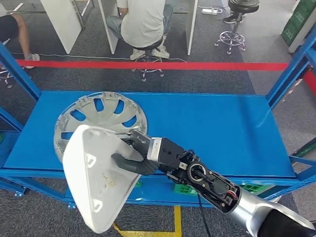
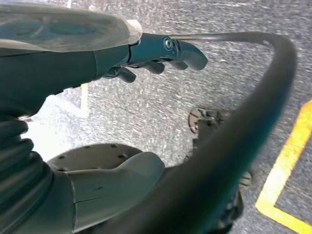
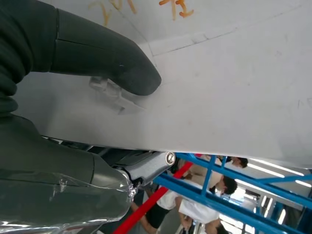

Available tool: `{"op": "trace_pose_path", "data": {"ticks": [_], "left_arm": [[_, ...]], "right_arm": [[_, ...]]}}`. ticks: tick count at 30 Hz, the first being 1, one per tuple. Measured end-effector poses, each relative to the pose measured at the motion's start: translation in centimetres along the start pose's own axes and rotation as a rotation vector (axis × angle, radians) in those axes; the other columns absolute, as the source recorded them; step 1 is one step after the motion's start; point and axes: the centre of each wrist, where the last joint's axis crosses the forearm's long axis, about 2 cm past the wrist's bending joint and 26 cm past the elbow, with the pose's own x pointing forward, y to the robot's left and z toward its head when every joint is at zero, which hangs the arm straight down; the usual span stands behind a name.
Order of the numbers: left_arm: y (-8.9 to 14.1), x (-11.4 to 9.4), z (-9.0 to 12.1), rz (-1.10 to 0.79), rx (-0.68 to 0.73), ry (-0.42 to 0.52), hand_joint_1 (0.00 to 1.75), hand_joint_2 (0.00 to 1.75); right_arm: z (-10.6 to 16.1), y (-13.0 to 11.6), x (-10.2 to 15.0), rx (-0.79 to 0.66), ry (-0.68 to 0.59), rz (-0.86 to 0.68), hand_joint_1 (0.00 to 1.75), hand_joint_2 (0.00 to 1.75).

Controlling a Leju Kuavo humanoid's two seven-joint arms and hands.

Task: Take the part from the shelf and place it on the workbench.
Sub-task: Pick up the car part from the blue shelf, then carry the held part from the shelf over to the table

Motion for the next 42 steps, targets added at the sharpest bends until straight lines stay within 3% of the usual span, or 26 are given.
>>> {"op": "trace_pose_path", "data": {"ticks": [42], "left_arm": [[-0.5, 0.9, 0.0, -0.026, -0.014, -0.009, 0.0, 1.75]], "right_arm": [[1.3, -0.4, 0.6, 0.037, 0.0, 0.062, 1.75, 1.75]]}}
